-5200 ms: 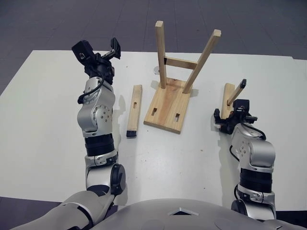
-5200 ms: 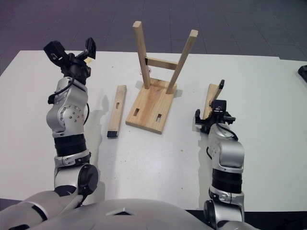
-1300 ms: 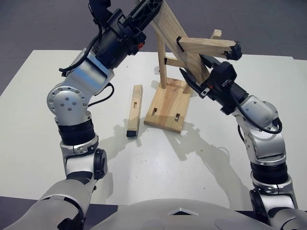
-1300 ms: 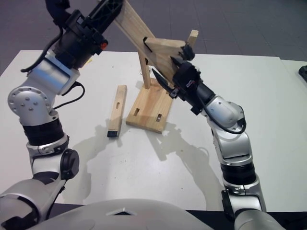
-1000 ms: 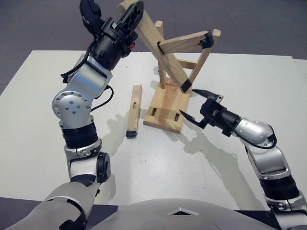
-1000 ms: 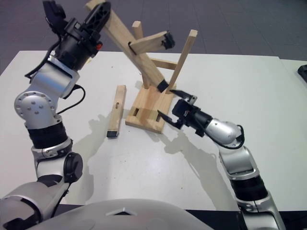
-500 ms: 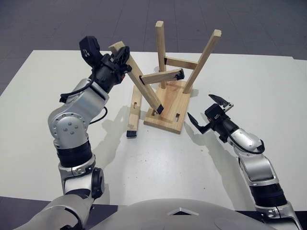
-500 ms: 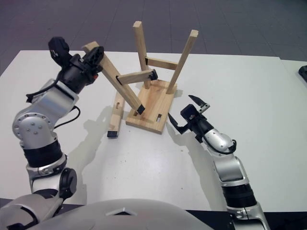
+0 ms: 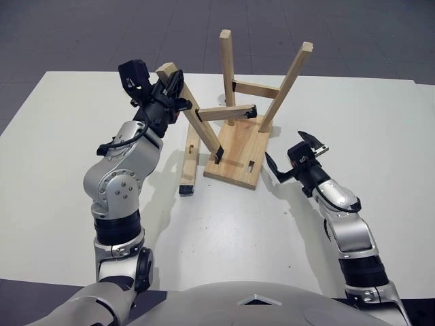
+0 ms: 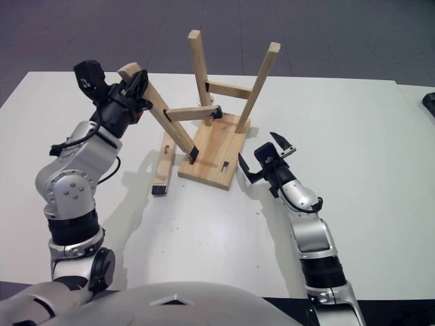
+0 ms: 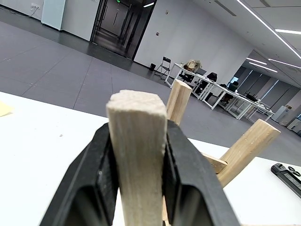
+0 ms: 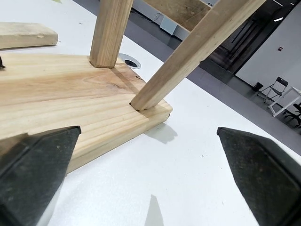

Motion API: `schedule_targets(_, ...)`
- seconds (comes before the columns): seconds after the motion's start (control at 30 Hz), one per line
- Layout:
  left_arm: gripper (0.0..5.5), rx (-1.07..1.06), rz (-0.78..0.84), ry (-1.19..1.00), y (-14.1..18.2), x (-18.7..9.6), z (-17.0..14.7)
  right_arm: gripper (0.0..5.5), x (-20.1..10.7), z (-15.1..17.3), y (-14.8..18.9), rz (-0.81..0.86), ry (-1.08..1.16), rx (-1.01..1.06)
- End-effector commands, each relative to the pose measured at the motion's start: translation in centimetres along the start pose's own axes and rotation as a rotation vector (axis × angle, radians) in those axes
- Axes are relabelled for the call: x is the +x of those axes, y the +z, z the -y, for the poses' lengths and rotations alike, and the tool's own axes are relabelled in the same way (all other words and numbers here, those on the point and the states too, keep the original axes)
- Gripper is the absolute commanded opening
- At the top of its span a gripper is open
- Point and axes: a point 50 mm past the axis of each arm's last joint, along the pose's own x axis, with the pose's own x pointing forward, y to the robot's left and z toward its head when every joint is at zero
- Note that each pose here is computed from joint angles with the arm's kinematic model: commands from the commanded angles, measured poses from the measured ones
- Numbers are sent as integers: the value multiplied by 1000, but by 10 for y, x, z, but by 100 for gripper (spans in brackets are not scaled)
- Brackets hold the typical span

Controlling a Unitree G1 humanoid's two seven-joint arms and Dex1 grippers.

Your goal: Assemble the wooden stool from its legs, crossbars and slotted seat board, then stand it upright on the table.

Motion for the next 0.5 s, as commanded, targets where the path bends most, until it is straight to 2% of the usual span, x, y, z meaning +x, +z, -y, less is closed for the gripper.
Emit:
schedule_targets(0.03, 104, 0, -10, 32, 3, -6, -6, 540, 1, 1, 3, 4, -28, 16)
schedule_targets(0.2, 104, -2, -22, 17, 5, -8, -4, 540, 0, -3, 2, -3, -45, 31)
schedule_targets(0.4, 104, -26, -55, -4, -4, -7, 4, 540, 2, -4, 2, -4, -53, 40)
schedule_targets(0.5, 104, -25, -79, 20, -11, -7, -1, 540, 3, -3, 2, -2, -61, 43)
